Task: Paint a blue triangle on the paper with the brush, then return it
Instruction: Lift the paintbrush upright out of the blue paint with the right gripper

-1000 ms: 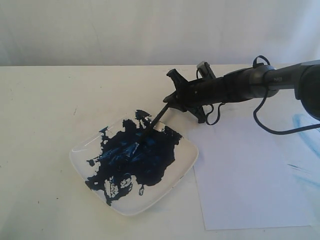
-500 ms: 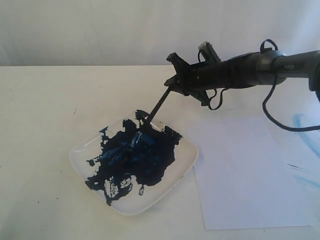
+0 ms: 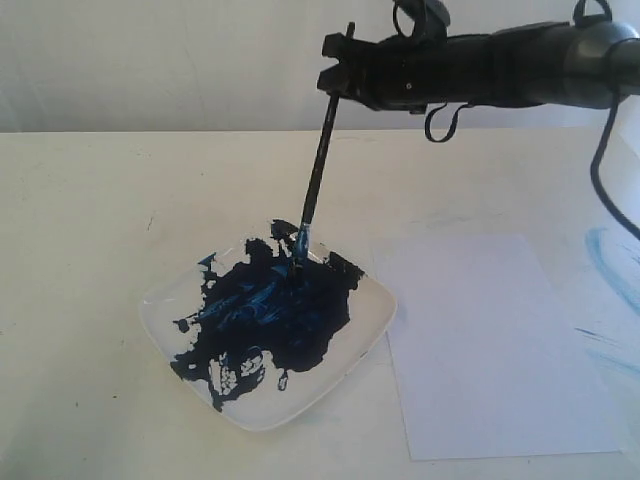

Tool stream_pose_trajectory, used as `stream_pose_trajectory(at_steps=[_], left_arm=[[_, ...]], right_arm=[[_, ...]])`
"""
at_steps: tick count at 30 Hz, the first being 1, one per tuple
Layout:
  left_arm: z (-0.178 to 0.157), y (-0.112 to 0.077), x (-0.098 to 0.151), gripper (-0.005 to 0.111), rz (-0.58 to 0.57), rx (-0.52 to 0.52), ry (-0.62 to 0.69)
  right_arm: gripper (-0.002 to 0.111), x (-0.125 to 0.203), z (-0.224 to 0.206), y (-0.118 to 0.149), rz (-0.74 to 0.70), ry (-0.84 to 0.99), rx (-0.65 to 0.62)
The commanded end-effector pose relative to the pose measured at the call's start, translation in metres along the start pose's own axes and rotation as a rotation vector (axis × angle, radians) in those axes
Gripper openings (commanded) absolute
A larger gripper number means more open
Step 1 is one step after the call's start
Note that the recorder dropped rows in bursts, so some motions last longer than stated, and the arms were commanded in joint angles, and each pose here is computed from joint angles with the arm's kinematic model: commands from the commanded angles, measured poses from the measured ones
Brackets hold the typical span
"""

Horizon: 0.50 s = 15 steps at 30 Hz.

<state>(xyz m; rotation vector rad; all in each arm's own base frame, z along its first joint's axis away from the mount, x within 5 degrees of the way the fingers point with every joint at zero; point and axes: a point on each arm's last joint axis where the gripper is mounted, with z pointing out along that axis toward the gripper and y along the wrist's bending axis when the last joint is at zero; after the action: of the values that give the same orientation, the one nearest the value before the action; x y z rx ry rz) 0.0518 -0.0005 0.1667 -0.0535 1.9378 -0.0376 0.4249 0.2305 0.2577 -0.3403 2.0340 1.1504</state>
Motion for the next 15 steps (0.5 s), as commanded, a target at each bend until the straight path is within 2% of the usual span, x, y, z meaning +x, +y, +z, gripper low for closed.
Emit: stream_pose_trajectory(at_steps=[1, 5, 9, 15], left_arm=[[0.000, 0.000, 0.000, 0.000, -0.010, 0.006, -0.005], [0.000, 0.000, 0.000, 0.000, -0.010, 0.006, -0.005], [0.000, 0.000, 0.000, 0.000, -0.010, 0.006, -0.005], [0.000, 0.000, 0.000, 0.000, -0.010, 0.006, -0.005]], right_arm=[[0.000, -0.007, -0.017, 0.026, -0.136, -0.068, -0.137], [0.000, 0.009, -0.029, 0.041, -0.358, -0.049, -0.298], [0.000, 0.025, -0.044, 0.058, -0.475, -0.031, -0.483], [0.000, 0.026, -0.051, 0.062, -0.528, -0.046, -0.460]])
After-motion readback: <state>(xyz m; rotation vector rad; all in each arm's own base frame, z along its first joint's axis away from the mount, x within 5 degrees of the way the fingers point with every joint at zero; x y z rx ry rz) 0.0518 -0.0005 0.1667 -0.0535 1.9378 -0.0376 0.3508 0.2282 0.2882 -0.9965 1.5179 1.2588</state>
